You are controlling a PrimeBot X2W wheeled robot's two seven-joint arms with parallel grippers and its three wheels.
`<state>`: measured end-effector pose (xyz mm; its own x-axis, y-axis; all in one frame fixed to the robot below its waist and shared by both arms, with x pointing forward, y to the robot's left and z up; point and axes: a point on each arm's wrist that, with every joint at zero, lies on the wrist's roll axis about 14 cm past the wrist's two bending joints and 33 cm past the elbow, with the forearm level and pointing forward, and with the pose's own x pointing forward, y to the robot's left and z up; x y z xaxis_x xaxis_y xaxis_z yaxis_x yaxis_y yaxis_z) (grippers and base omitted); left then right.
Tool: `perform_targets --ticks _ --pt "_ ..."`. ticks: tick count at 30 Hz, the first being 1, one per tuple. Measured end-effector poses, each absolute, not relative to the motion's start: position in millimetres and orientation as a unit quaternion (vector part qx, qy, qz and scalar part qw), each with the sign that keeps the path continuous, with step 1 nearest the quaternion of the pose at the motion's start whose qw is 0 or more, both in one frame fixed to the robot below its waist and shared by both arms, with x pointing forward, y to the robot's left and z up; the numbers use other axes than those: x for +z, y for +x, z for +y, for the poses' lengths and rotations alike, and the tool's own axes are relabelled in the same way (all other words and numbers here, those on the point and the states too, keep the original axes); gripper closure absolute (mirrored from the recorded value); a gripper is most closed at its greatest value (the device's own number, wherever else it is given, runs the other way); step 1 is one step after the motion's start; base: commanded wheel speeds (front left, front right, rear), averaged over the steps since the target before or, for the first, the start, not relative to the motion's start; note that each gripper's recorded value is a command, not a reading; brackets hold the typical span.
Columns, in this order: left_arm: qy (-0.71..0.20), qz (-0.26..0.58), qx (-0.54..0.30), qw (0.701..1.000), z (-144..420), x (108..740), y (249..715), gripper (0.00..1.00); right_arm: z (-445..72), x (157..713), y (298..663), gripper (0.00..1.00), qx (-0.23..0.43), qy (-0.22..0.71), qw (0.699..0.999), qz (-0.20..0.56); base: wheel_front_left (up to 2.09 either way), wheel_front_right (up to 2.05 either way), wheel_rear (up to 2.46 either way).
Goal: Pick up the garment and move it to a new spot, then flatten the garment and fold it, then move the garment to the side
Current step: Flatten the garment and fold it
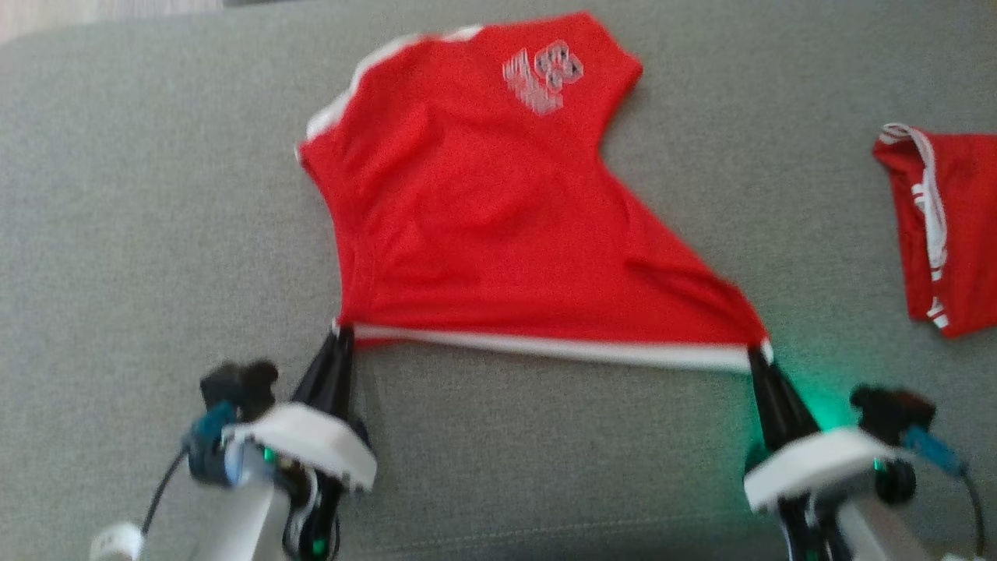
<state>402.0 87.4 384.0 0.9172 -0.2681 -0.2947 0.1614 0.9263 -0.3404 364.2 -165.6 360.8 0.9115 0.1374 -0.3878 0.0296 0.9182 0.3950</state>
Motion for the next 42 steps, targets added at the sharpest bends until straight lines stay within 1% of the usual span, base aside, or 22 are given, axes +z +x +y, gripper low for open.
perform_targets --ticks 8,12,16,21,24,26,29,33,34,42 --pt "-0.147 0.184 -0.097 0.967 98.9 399.3 351.8 1.0 -167.4 373.3 308.6 1.0 0.006 0.208 0.95 0.233 0.0 0.0 0.0" --pt "-0.146 0.195 -0.092 0.965 101.9 405.7 330.4 1.0 -168.1 381.8 290.0 1.0 0.003 0.2 0.948 0.247 0.0 0.0 0.0" --pt "-0.148 0.196 -0.087 0.966 105.0 412.7 323.0 1.0 -167.7 392.1 289.0 1.0 0.008 0.193 0.95 0.245 0.0 0.0 0.0" --pt "-0.149 0.181 -0.082 0.969 108.6 427.7 324.7 1.0 -168.7 411.2 300.6 1.0 0.018 0.181 0.957 0.226 0.0 0.0 0.0" --pt "-0.148 0.189 -0.083 0.967 109.1 426.5 324.8 1.0 -168.6 414.7 305.6 1.0 0.022 0.179 0.957 0.226 0.0 0.0 0.0" --pt "-0.146 0.187 -0.084 0.968 109.7 427.7 327.9 1.0 -168.2 419.2 315.4 1.0 0.025 0.178 0.959 0.218 0.0 0.0 0.0" --pt "-0.146 0.171 -0.092 0.97 108.0 435.8 343.7 1.0 -166.5 432.9 343.0 1.0 0.035 0.18 0.964 0.193 0.0 0.0 0.0" --pt "-0.148 0.148 -0.111 0.972 99.3 449.1 374.8 1.0 -163.4 450.2 391.8 1.0 0.055 0.179 0.969 0.16 0.0 0.0 0.0" --pt "-0.148 0.14 -0.121 0.972 96.0 452.1 389.3 1.0 -161.9 452.4 415.1 1.0 0.065 0.172 0.971 0.156 0.0 0.0 0.0" --pt "-0.168 0.148 -0.12 0.967 99.5 440.4 430.6 1.0 -135.4 435.5 488.6 1.0 0.112 0.17 0.96 0.194 0.0 0.0 0.0"
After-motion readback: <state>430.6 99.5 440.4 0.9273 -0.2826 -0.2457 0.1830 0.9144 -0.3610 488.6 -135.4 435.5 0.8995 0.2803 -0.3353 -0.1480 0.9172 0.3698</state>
